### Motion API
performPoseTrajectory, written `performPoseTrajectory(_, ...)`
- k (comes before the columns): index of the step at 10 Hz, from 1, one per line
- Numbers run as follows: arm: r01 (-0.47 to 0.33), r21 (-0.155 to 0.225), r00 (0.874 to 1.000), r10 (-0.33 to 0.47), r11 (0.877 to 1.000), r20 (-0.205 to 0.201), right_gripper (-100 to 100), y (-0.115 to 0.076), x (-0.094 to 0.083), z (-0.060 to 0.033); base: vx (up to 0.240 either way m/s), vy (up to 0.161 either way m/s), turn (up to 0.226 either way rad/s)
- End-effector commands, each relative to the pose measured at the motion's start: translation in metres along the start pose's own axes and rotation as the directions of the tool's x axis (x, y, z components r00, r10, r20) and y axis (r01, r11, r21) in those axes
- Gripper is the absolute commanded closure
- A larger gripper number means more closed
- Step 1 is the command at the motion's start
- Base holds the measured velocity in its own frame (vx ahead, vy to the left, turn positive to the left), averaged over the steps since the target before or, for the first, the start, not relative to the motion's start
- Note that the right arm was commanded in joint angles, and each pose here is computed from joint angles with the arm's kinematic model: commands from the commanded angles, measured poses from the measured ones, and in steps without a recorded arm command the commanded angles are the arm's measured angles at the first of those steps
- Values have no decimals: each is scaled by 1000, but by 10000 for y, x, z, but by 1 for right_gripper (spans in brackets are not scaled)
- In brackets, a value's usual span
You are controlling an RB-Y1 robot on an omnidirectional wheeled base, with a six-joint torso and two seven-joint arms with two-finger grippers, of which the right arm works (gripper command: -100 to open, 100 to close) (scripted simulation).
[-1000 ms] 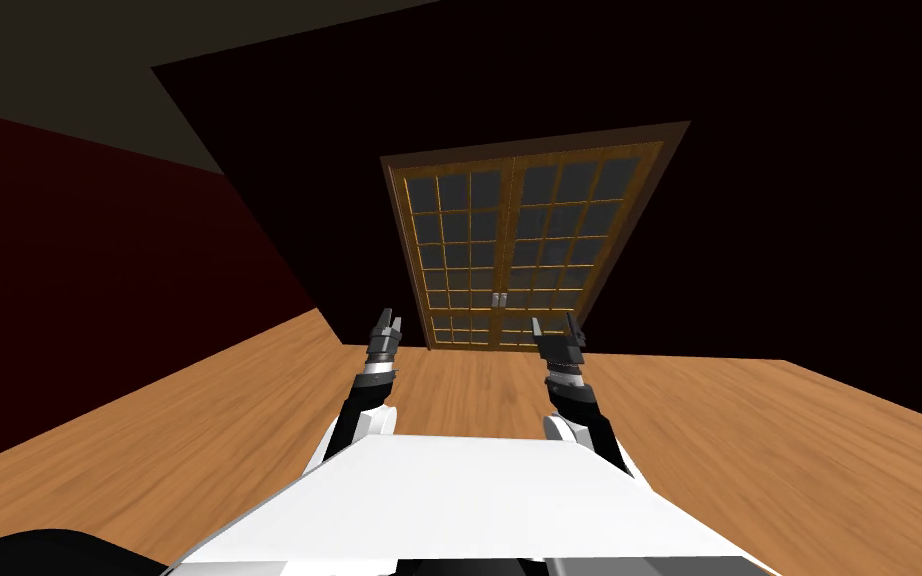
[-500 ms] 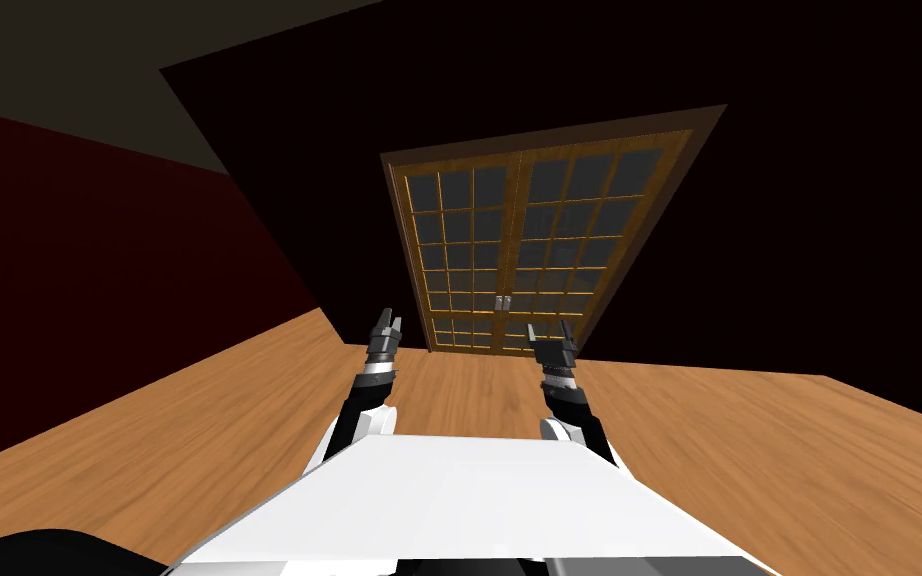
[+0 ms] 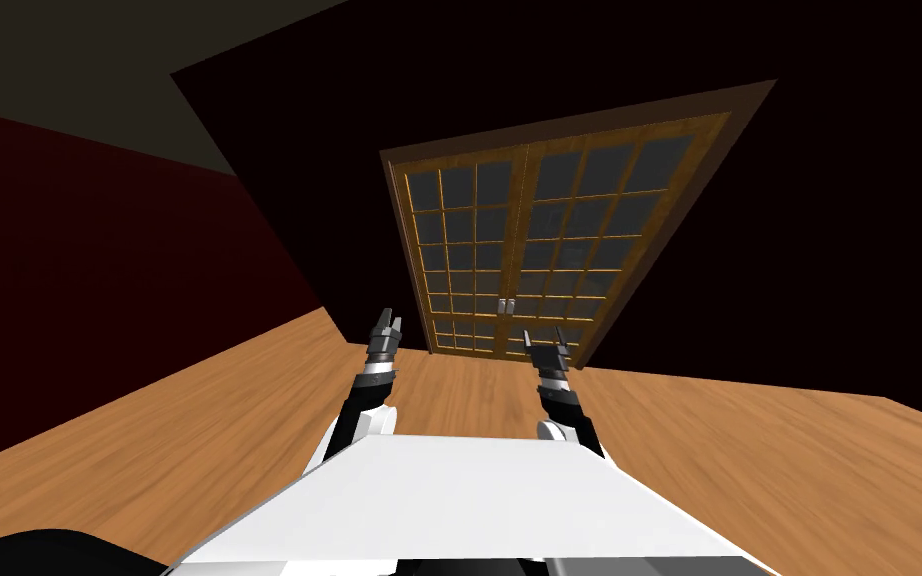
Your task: Pull the door open
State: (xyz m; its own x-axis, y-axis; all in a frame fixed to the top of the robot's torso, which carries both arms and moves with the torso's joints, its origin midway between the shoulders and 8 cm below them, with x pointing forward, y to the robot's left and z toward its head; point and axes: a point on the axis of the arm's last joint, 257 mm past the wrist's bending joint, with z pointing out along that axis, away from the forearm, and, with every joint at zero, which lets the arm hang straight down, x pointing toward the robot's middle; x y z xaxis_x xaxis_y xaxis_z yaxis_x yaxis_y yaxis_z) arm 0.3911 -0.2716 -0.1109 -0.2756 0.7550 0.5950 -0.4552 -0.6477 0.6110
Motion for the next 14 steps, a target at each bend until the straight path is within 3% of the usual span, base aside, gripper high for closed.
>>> performPoseTrajectory(1, -50, 14, 998, 50, 999, 23, -100, -100, -128, -48, 99, -35, 77)
performPoseTrajectory(4, -109, 30, 993, 107, 994, 55, -100, -218, -274, -114, 55, -35, 42)
performPoseTrajectory(7, -194, 46, 976, 188, 980, 107, -100, -380, -493, -222, 94, -45, 74)
performPoseTrajectory(10, -273, 52, 952, 261, 961, 162, -100, -528, -713, -342, 95, -48, 67)
performPoseTrajectory(14, -366, 46, 908, 346, 930, 236, -100, -697, -1004, -516, 91, -43, 75)
